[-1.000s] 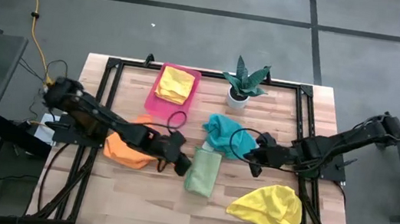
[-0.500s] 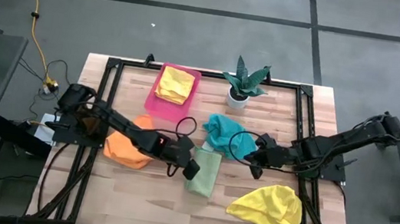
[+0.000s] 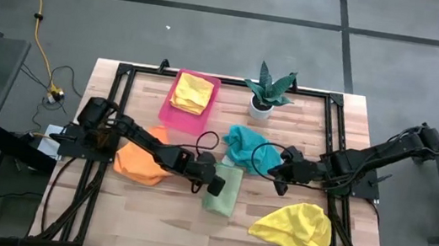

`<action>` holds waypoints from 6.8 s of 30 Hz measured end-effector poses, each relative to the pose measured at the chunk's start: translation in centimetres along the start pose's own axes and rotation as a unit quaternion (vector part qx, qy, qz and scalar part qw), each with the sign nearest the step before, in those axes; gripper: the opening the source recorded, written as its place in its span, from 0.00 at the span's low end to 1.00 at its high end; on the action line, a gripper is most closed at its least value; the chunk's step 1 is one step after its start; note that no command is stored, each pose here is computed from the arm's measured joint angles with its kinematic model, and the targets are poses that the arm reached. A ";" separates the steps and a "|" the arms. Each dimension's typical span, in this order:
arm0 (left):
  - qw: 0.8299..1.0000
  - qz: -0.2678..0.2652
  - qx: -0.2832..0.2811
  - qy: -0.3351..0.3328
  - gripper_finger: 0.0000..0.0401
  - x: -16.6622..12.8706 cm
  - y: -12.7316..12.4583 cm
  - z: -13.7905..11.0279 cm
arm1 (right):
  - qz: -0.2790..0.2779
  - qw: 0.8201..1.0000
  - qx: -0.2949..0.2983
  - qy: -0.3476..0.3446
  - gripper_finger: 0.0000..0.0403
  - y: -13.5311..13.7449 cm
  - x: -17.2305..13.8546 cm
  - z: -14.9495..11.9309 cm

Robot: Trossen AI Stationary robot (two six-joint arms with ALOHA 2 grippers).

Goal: Fold microfiber towels
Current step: Put the folded green microfiber cloth into the red bin, then fold the yellow microfiber cloth

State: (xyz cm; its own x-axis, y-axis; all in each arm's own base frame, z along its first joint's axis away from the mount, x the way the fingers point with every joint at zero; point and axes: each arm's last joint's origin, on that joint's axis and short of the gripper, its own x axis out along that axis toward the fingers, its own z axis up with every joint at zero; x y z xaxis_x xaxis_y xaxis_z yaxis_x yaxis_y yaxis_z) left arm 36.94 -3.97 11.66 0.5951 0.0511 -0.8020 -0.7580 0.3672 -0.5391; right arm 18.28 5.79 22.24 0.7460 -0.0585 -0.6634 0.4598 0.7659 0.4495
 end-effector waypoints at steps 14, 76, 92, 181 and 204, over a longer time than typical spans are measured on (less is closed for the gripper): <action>0.999 -0.038 0.024 0.020 0.35 0.3 -0.4 -0.1 | -0.007 1.000 0.000 -0.009 0.00 -0.1 0.0 0.1; 0.986 0.071 0.135 -0.067 0.00 -21.0 11.4 20.9 | -0.033 0.996 0.058 -0.051 0.00 -0.2 0.0 0.3; 0.997 0.057 0.046 -0.019 0.00 -16.5 12.2 22.0 | -0.039 0.996 0.052 -0.060 0.00 -0.2 0.0 0.3; 0.959 0.104 0.255 0.062 0.00 -10.4 13.3 15.3 | -0.037 0.995 0.063 -0.063 0.00 -0.2 0.0 0.4; 0.901 -0.098 0.384 -0.174 0.00 -24.8 4.7 15.7 | 0.026 0.993 0.021 -0.114 0.00 1.2 -0.2 1.5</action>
State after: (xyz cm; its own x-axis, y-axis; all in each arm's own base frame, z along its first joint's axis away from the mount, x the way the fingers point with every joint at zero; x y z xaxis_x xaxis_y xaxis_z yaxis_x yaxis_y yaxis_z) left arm 22.82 11.07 33.09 0.8464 0.1549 -0.5096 -0.3007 0.9287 -0.2172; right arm 19.38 5.74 23.79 0.8571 -0.1670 -0.4874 0.4339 0.7441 0.5080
